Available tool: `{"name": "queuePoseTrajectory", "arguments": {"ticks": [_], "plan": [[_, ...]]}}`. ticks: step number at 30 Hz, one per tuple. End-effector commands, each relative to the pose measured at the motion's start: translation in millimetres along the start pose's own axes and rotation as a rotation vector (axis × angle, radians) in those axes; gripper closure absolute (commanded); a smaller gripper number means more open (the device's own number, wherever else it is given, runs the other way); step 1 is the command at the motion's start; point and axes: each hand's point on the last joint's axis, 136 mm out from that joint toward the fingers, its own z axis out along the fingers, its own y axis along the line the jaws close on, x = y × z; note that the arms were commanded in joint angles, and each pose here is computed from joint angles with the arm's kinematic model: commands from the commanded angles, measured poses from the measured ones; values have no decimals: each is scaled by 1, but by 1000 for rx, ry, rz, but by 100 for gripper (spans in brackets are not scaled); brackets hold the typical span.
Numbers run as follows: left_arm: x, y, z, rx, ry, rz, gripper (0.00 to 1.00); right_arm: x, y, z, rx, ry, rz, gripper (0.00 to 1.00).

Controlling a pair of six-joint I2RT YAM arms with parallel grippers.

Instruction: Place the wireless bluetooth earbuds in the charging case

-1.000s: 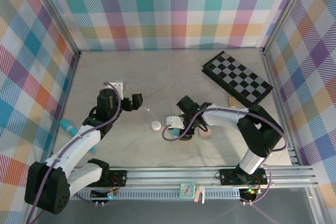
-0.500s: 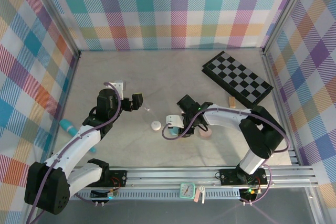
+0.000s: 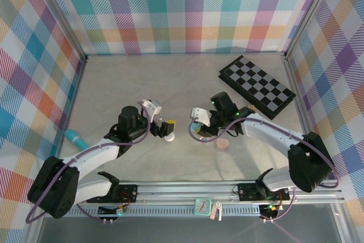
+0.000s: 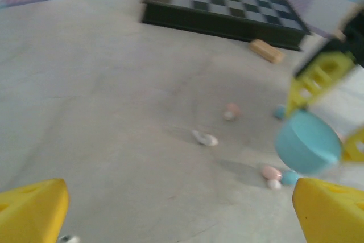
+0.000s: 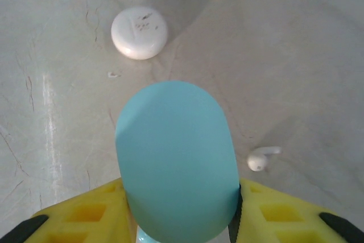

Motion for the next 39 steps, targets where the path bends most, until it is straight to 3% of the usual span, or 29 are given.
{"name": "queuePoseTrajectory", "arguments": {"ticks": [1, 5, 10, 19, 30, 39], "plan": [[-18, -47, 1, 231, -113, 168, 0, -12, 11, -17, -49, -63, 29, 59], [-7, -83, 4, 380, -110, 304, 0, -21, 16, -33, -67, -85, 31, 59], [-11, -101, 13, 479, -91, 308, 2, -34, 22, -46, -94, -128, 28, 62], [-16, -124, 25, 589, -84, 312, 14, -46, 29, -55, -133, -179, 32, 62], [-20, -132, 26, 618, -82, 315, 35, -46, 32, -56, -151, -179, 38, 62], [-21, -132, 27, 610, -77, 305, 45, -48, 33, -58, -152, -190, 39, 62]]}}
